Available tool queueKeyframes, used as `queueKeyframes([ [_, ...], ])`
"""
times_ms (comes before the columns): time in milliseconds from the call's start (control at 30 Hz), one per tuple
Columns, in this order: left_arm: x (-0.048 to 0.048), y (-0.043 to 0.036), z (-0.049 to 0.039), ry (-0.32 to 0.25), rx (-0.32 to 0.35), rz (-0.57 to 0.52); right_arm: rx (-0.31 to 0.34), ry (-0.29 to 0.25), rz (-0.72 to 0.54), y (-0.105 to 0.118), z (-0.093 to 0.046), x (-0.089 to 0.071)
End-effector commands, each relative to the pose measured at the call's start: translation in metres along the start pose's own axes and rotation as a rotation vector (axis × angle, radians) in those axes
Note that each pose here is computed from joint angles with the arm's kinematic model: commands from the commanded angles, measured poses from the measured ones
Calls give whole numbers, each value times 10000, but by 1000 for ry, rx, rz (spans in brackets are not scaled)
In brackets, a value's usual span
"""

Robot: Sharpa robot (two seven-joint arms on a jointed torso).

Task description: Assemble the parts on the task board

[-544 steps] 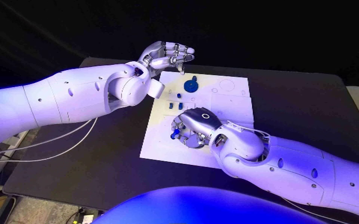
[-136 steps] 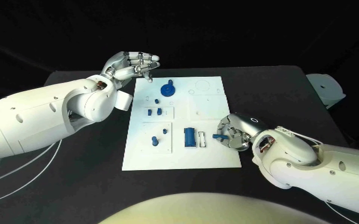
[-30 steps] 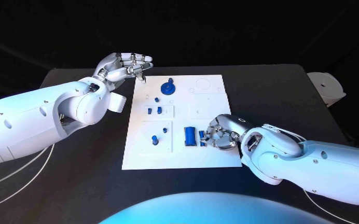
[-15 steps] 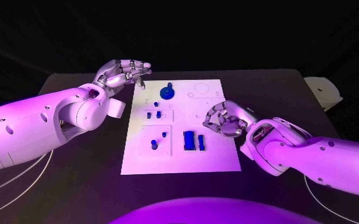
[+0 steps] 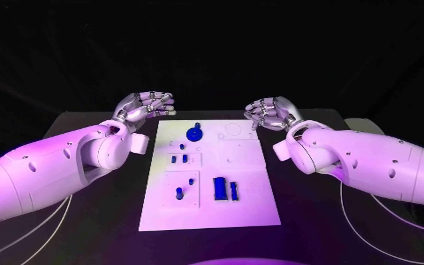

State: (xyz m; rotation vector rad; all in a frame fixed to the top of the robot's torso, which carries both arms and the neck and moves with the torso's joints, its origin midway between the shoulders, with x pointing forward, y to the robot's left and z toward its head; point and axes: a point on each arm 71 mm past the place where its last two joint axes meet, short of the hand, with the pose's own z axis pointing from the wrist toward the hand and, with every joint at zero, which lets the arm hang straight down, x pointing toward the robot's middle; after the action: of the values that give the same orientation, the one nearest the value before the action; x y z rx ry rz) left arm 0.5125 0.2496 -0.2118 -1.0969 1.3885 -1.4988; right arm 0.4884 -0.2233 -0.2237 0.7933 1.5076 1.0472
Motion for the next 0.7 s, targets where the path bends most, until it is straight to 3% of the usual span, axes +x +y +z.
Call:
queueKeyframes([
  [33,-34,-2,46,-37,47,-48,10,5,202,-32,114,-30],
  [233,-44,83,129,-85,49,-42,0,-19,214,-98,308,-101],
  [267,-30,91,113,-48,14,-19,27,-50,126,-96,275,-105],
  [367,-13,96,107,-54,14,-18,24,-55,141,-88,256,-81],
  [467,28,106,90,-68,13,-14,18,-69,176,-66,209,-26],
  [700,232,146,-9,-136,7,8,4,-139,329,47,-32,207],
])
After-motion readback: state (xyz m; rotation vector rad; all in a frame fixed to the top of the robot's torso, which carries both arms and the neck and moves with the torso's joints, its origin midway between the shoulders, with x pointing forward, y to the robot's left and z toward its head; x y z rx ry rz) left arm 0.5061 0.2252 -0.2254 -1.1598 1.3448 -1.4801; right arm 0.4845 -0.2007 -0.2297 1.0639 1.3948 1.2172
